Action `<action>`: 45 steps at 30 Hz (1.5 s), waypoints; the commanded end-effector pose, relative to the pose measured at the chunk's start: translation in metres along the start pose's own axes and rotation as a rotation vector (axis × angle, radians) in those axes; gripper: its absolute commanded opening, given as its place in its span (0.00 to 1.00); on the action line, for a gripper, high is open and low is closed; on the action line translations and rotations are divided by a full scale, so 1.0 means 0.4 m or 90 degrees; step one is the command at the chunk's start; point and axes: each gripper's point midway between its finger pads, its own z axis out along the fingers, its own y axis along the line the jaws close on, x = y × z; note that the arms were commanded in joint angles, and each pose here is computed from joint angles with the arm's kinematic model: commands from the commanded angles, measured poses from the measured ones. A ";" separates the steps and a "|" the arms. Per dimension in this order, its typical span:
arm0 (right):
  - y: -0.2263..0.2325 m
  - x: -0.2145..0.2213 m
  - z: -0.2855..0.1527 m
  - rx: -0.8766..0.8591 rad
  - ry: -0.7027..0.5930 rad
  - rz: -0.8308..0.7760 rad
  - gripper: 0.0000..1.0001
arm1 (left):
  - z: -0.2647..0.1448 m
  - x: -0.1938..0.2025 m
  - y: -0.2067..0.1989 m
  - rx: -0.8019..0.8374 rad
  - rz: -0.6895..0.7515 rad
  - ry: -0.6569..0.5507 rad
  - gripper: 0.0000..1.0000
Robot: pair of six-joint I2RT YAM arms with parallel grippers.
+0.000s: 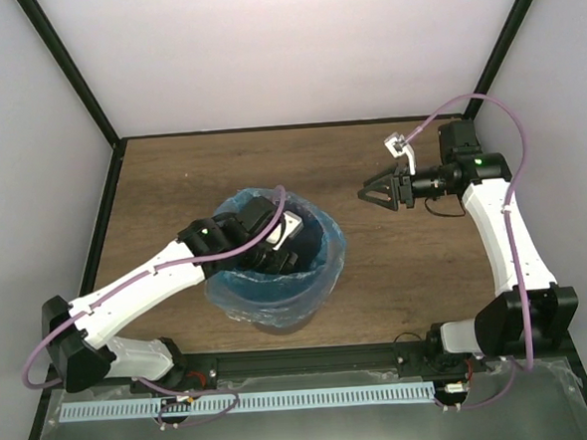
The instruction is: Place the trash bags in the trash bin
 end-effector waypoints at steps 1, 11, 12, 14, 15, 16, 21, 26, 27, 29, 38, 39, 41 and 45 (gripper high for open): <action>0.008 -0.025 -0.011 0.015 -0.012 -0.030 0.67 | 0.019 -0.029 0.014 -0.013 -0.034 -0.021 0.65; 0.005 -0.021 -0.009 0.014 -0.011 -0.037 0.66 | 0.062 -0.012 -0.008 -0.005 -0.087 0.095 0.17; 0.006 -0.020 -0.008 0.014 -0.010 -0.039 0.66 | 0.050 -0.014 -0.008 -0.008 -0.090 0.097 0.17; 0.007 -0.019 -0.008 0.014 -0.010 -0.041 0.67 | 0.021 -0.024 -0.008 -0.015 -0.094 0.090 0.18; 0.007 -0.018 -0.007 0.012 -0.010 -0.040 0.66 | 0.006 -0.030 -0.009 -0.015 -0.095 0.084 0.20; 0.007 -0.017 -0.007 0.010 -0.010 -0.038 0.67 | -0.014 -0.040 -0.012 -0.012 -0.095 0.071 0.22; 0.009 -0.022 -0.008 0.012 -0.010 -0.046 0.67 | -0.112 -0.104 -0.021 -0.005 -0.092 -0.021 0.42; 0.038 -0.025 -0.001 -0.005 -0.010 -0.082 0.67 | -0.261 -0.194 -0.015 -0.017 -0.090 -0.171 0.52; 0.046 -0.026 0.001 -0.006 -0.008 -0.094 0.67 | -0.297 -0.204 -0.008 -0.023 -0.086 -0.206 0.53; 0.064 -0.022 0.009 -0.008 0.000 -0.119 0.67 | -0.362 -0.209 -0.024 0.001 -0.040 -0.265 0.52; 0.010 0.022 0.033 0.046 0.024 -0.128 0.67 | -0.318 0.048 -0.284 0.339 0.159 -0.122 0.07; 0.008 0.024 0.035 0.042 0.024 -0.124 0.67 | -0.295 0.080 -0.304 0.336 0.171 -0.088 0.05; 0.006 0.021 0.038 0.036 0.020 -0.118 0.66 | -0.264 0.136 -0.344 0.341 0.189 -0.028 0.05; 0.002 0.005 0.039 0.036 0.010 -0.113 0.66 | -0.206 0.249 -0.400 0.350 0.177 0.095 0.09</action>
